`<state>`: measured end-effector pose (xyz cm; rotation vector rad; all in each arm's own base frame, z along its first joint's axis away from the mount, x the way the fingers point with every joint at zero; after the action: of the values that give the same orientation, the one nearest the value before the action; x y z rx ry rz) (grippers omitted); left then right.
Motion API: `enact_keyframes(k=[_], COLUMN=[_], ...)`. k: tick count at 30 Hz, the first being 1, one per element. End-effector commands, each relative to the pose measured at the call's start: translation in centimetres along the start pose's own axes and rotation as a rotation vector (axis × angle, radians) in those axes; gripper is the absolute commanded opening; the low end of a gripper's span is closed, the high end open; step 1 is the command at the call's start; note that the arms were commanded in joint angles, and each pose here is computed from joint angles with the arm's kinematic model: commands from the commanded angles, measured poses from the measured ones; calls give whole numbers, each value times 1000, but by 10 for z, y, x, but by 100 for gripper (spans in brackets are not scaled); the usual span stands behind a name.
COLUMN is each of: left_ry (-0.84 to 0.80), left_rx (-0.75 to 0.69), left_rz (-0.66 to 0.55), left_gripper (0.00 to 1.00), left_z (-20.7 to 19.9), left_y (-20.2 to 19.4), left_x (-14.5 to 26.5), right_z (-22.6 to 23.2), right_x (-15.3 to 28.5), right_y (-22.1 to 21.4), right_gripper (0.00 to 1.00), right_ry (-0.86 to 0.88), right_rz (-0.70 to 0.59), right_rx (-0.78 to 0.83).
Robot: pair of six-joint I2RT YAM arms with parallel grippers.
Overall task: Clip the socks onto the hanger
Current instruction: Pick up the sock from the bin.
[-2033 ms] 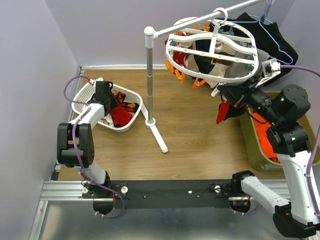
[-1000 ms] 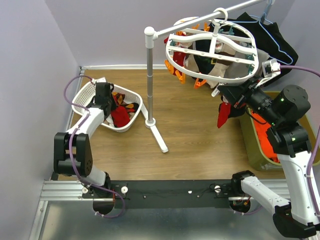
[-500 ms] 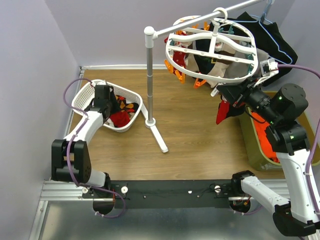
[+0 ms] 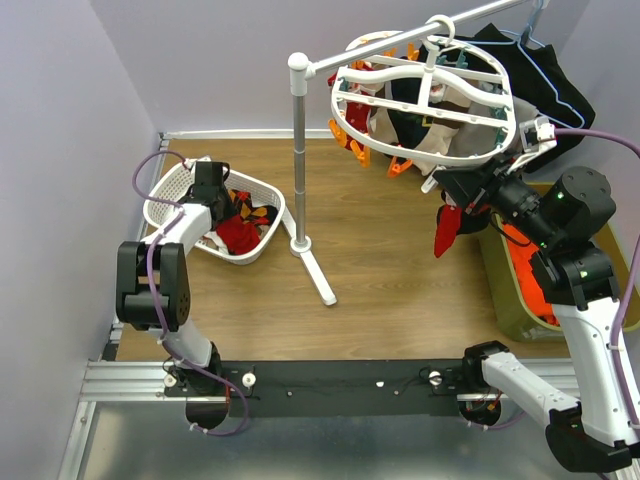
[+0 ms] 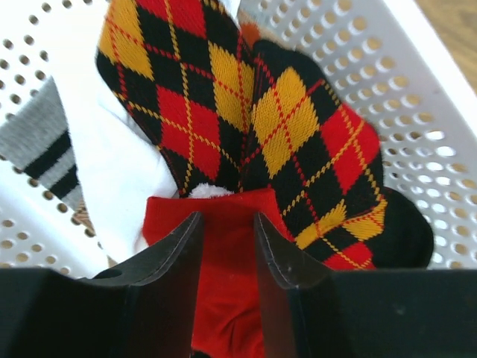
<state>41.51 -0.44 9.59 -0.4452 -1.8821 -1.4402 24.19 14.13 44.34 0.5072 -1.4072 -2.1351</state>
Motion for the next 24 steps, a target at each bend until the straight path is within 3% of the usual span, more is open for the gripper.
enact_keyframes(k=[1, 5, 9, 17, 24], left_ry=[12, 13, 16, 33, -65], left_rx=[34, 34, 32, 13, -49], left_rz=[3, 22, -8, -147, -325], left_gripper=[39, 25, 2, 0, 0], left_z=[1, 3, 5, 10, -13], left_y=[-2, -13, -5, 36, 85], left_x=[-12, -14, -6, 34, 100], right_z=[-2, -3, -3, 0, 0], right_x=[4, 4, 4, 4, 5], right_y=[-2, -3, -4, -2, -1], right_gripper=[14, 14, 14, 14, 14], right_ry=[-20, -24, -23, -12, -11], right_rz=[16, 18, 20, 13, 11], right_rx=[15, 14, 14, 6, 6])
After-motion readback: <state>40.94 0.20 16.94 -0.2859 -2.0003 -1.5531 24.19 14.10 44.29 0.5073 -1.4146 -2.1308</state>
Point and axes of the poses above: each gripper's point midway between its finger pads, its own x axis back along the fingers, its own z axis along the line the jaws close on, y = z × x, the point moved 1 cm from there along x, back along the fingers, and after that the axes turned 4 degrees about -x, right-handed, at the moved point
